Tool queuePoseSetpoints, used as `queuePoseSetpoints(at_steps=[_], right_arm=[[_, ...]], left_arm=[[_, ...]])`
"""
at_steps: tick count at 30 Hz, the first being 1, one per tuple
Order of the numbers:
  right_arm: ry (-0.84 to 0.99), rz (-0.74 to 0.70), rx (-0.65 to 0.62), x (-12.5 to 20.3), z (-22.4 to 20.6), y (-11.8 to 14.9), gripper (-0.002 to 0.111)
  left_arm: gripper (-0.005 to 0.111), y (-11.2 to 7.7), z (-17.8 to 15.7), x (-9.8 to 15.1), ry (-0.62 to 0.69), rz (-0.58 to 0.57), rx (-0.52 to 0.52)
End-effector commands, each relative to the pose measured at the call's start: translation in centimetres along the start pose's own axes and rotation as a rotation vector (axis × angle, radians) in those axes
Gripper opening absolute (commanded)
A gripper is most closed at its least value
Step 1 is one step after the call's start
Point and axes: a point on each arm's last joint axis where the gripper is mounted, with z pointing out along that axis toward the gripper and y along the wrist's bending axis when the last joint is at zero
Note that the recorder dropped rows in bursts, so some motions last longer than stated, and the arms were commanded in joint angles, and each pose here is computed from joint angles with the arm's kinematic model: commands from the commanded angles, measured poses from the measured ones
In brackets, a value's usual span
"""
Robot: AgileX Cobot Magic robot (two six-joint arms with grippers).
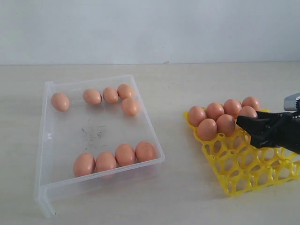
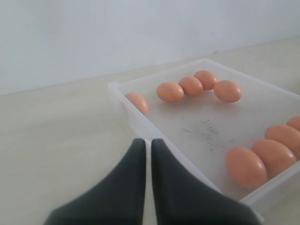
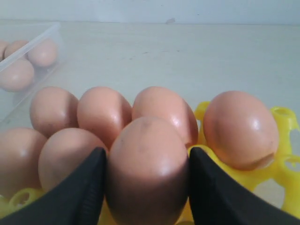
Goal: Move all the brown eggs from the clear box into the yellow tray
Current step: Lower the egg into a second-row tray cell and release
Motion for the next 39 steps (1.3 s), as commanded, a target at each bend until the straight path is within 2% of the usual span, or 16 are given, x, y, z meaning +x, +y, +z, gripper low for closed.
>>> queuePoseSetpoints(at_steps=[1, 4, 7, 9, 12, 18, 22, 25, 27, 29, 30, 32, 39], right_arm=[[0.026, 0.040, 0.020, 0.4, 0.0, -0.2, 0.000], [0.058, 0.032, 0.014, 0.6, 0.1, -0.2, 0.007], [0.069, 0.039, 0.005, 0.7, 0.1, -0.2, 0.025], [0.072, 0.048, -0.002, 0.7, 0.1, -0.1, 0.041], [0.070, 0.048, -0.003, 0.7, 0.1, -0.1, 0.053], [0.016, 0.046, -0.030, 0.1, 0.1, 0.1, 0.054], [-0.001, 0.053, 0.006, -0.2, 0.0, -0.3, 0.054], [-0.047, 0.020, 0.025, -1.9, -0.4, -0.2, 0.054], [-0.083, 0.008, -0.004, -3.8, -0.9, 0.4, 0.054], [-0.068, 0.036, -0.053, -4.8, -1.3, 1.2, 0.045], [0.014, 0.033, -0.057, -4.3, -1.3, 1.3, 0.026], [0.074, 0.048, -0.037, -3.4, -1.2, 1.0, 0.000], [0.244, 0.123, 0.006, 0.5, -0.7, 0.2, 0.000]], left_arm=[[0.004, 0.0, 0.0, 0.1, -0.002, 0.003, 0.005], [0.004, 0.0, 0.0, 0.1, -0.002, 0.003, 0.005], [0.004, 0.0, 0.0, 0.1, -0.002, 0.003, 0.005], [0.004, 0.0, 0.0, 0.1, -0.002, 0.003, 0.005], [0.004, 0.0, 0.0, 0.1, -0.002, 0.003, 0.005], [0.004, 0.0, 0.0, 0.1, -0.002, 0.003, 0.005], [0.004, 0.0, 0.0, 0.1, -0.002, 0.003, 0.005], [0.004, 0.0, 0.0, 0.1, -0.002, 0.003, 0.005], [0.004, 0.0, 0.0, 0.1, -0.002, 0.003, 0.005], [0.004, 0.0, 0.0, 0.1, -0.002, 0.003, 0.005], [0.004, 0.0, 0.0, 0.1, -0.002, 0.003, 0.005], [0.004, 0.0, 0.0, 0.1, -0.002, 0.003, 0.005], [0.004, 0.0, 0.0, 0.1, -0.002, 0.003, 0.005]])
